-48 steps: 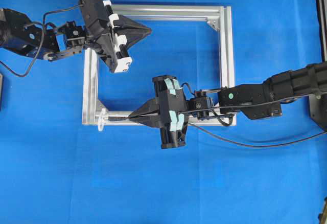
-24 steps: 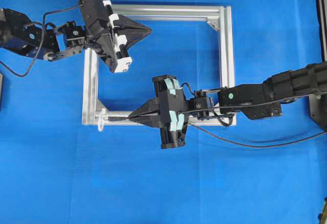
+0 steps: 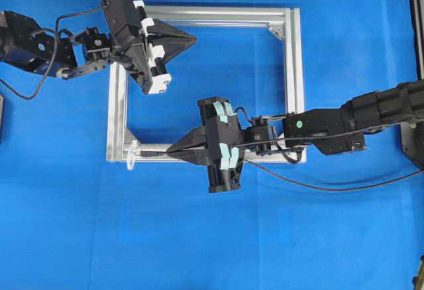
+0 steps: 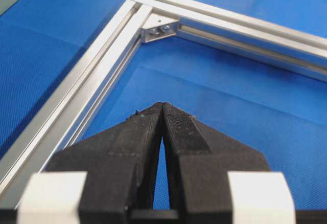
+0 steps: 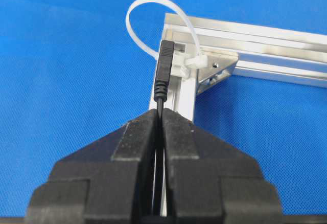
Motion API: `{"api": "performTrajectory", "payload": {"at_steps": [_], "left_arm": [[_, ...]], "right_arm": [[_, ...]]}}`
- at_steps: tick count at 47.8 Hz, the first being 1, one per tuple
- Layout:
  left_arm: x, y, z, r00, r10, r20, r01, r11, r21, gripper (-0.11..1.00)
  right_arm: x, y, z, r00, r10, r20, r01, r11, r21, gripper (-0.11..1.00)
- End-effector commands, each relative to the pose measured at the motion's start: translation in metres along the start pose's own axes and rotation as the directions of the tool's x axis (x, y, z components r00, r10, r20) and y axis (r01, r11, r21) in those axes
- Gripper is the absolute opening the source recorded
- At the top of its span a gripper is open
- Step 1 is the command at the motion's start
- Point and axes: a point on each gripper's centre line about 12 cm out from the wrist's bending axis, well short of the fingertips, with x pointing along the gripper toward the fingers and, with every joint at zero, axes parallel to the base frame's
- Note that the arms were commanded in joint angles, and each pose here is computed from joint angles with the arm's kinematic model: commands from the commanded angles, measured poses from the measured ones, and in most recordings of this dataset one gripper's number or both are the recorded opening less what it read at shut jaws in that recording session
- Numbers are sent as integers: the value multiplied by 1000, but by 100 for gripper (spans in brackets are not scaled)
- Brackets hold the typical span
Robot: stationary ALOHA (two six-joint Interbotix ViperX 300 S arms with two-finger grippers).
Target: Insert the wire through the string loop located on the left side.
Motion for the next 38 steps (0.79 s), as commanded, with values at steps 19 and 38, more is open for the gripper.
{"api": "performTrajectory", "payload": {"at_steps": [19,38], "left_arm": [[-1,-2,15,999,-7,46,7,1000,-1,0],[-1,-2,15,999,-6,47,7,1000,-2,0]], "right_arm": [[0,0,14,999,1,42,-1,1000,2,0],[14,0,18,998,1,58,-1,1000,3,0]]}}
